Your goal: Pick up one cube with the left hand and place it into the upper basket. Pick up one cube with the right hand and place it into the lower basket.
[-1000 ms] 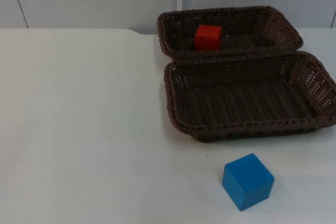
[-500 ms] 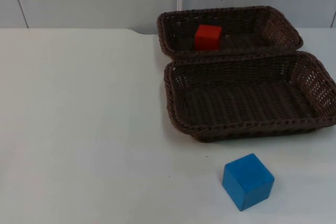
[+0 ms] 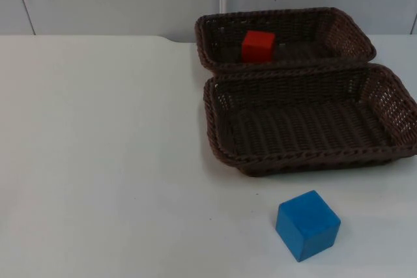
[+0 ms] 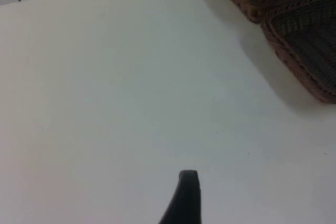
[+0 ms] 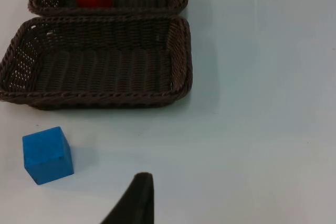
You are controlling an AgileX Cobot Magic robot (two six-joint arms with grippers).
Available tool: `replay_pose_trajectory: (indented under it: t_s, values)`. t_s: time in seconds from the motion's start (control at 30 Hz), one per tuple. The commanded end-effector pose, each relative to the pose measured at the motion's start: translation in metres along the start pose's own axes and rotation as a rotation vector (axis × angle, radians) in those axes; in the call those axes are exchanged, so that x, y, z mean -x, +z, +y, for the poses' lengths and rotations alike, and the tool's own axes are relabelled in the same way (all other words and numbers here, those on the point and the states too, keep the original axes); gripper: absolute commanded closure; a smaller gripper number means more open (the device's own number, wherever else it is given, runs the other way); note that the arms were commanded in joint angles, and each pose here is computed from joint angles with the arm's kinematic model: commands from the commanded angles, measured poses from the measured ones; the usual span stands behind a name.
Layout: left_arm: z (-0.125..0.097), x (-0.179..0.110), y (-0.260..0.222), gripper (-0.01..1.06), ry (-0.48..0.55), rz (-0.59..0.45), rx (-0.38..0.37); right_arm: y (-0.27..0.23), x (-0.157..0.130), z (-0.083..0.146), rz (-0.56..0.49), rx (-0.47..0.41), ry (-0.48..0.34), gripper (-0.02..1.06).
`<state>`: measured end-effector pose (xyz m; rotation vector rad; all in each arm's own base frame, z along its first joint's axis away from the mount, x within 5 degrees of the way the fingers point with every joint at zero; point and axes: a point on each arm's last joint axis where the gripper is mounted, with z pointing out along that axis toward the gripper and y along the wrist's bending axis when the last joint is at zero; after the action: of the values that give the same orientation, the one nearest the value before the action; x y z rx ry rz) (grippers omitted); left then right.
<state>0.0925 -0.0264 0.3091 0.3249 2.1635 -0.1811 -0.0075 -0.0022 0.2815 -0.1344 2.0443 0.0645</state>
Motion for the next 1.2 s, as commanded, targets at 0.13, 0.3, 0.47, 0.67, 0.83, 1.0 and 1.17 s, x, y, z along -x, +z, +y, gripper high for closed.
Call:
replay_pose_trajectory:
  t_s: [0.13,0.3,0.47,0.67,0.83,1.0,1.17]
  values:
    - [-0.001,-0.001,0.000,0.31,-0.023,-0.006,-0.009,0.001,0.003,0.000,-0.002,-0.005,0.003,-0.01]
    - [-0.001,-0.001,0.000,0.31,-0.023,-0.006,-0.009,0.003,0.024,0.000,0.048,-0.005,0.002,-0.01]
    - [-0.001,-0.001,0.000,0.31,-0.023,-0.006,-0.009,0.010,0.053,0.000,0.109,-0.004,0.001,-0.01]
    - [-0.001,-0.001,0.000,0.31,-0.023,-0.006,-0.009,0.040,0.084,0.003,0.277,0.035,0.027,-0.01]
    - [-0.001,-0.001,0.000,0.31,-0.023,-0.006,-0.009,0.080,0.103,0.011,0.444,0.109,0.059,-0.01]
    - [-0.001,-0.001,0.000,0.31,-0.026,-0.007,-0.012,0.117,0.105,0.020,0.578,0.207,0.073,-0.01]
    - [-0.001,-0.001,0.000,0.31,-0.027,-0.007,-0.013,0.152,0.100,0.026,0.696,0.277,0.099,-0.01]
